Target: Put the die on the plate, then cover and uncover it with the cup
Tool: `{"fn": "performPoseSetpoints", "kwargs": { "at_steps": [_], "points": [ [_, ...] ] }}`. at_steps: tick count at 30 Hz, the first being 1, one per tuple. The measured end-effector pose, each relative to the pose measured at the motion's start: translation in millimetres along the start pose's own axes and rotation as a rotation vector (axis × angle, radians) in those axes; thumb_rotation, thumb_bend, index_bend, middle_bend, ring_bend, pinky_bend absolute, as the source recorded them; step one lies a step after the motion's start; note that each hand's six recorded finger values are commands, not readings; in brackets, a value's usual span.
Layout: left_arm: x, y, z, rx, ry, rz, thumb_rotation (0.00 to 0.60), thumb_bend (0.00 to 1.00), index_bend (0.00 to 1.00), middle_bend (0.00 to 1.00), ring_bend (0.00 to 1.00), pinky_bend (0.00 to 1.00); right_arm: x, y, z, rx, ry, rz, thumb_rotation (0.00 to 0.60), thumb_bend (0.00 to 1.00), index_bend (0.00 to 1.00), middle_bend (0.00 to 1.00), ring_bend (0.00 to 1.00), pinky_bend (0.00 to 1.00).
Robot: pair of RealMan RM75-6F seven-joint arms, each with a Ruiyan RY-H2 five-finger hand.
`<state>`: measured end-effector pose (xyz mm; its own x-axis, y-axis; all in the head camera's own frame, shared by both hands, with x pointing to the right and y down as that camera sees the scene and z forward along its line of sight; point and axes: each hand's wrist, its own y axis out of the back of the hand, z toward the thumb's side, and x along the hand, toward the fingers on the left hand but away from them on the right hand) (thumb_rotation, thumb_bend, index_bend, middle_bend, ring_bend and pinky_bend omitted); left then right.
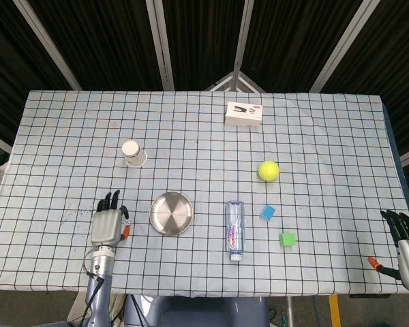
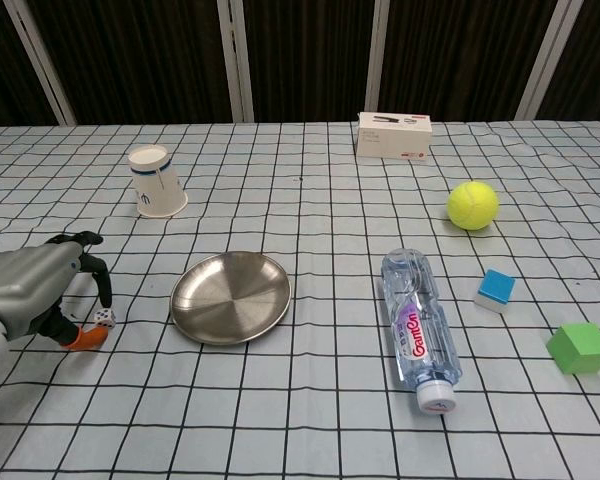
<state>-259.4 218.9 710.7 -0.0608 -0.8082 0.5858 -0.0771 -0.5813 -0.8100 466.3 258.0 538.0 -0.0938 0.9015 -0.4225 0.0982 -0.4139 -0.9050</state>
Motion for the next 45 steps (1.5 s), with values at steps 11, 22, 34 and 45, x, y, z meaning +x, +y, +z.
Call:
{"fn": "performPoseSetpoints", "kwargs": {
  "at_steps": [11,22,34,45],
  "points": [
    [0.2,-4.4,-1.2,0.007,0.005,-0.012,0.6,0.42,0.5,0.04,0.0,0.12,-0.4,-0.4,0.1,-0.001,-0.002,0.004,0.6,0.13,0.13,0.14,0.1,0.02],
    [-1.9,1.7,4.8,-0.025,-0.023,0.015,0.6,0.49,0.55,0.07,0.0,0.12,0.1,0.6,-0.6,-0.005,0.0,0.001,0.6,0.13,0.13,0.14,0.1,0.02],
    [-2.4,21.2,7.2,-0.083,-0.048,0.056,0.6,0.51,0.55,0.08,0.0,0.12,0.9,-0.7,1.5,-0.005,0.007,0.006,0.6,0.13,0.13,0.14,0.1,0.02],
    [11.9,26.6,52.0,-0.056,-0.175,0.061,0.6,0.5,0.55,0.07,0.0,0.12,1.2,0.0,2.0,-0.003,0.007,0.002,0.6,0.13,0.13,0.14,0.1,0.02]
  ]
}}
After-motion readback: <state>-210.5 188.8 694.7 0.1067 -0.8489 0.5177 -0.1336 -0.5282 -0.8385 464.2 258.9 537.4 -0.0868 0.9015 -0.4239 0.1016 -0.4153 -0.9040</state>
